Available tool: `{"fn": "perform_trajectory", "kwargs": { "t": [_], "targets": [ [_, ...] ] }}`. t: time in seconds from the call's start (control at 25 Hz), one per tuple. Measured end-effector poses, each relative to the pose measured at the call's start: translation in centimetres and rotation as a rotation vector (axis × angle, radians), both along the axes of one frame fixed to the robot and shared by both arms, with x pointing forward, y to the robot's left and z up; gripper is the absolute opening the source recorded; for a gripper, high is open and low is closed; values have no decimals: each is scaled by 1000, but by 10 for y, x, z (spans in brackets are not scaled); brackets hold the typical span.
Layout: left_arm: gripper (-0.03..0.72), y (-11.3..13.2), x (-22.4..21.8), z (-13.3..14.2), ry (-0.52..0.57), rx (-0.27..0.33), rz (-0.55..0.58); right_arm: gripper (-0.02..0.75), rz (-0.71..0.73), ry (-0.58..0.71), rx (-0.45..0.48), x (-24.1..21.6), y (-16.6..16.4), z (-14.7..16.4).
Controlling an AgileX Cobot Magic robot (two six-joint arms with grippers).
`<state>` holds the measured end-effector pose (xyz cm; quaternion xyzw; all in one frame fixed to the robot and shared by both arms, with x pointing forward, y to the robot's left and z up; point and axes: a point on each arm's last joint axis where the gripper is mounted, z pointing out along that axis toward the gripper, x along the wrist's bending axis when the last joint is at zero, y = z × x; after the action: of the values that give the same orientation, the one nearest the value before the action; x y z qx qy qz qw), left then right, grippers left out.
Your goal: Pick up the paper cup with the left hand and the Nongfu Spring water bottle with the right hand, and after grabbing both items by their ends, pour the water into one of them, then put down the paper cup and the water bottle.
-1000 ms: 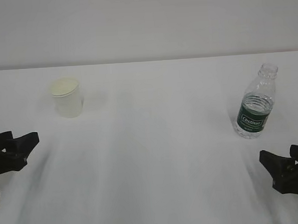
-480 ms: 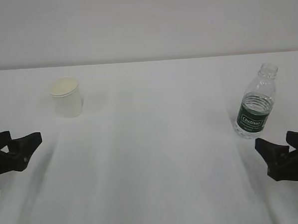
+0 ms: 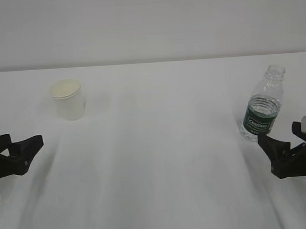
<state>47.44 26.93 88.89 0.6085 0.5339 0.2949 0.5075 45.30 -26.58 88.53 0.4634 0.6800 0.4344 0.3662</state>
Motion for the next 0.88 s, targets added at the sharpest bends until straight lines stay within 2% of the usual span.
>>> {"fn": "perform_trajectory", "kwargs": {
  "t": [0.24, 0.48, 0.88],
  "targets": [
    [621, 1, 3, -3, 8, -1, 9, 631, -30, -4, -1, 2, -2, 0],
    [612, 0, 26, -14, 10, 0, 7, 630, -44, -14, -2, 9, -3, 0],
    [599, -1, 47, -7, -55, -2, 5, 629, -46, -3, -4, 27, -2, -10]
  ]
}}
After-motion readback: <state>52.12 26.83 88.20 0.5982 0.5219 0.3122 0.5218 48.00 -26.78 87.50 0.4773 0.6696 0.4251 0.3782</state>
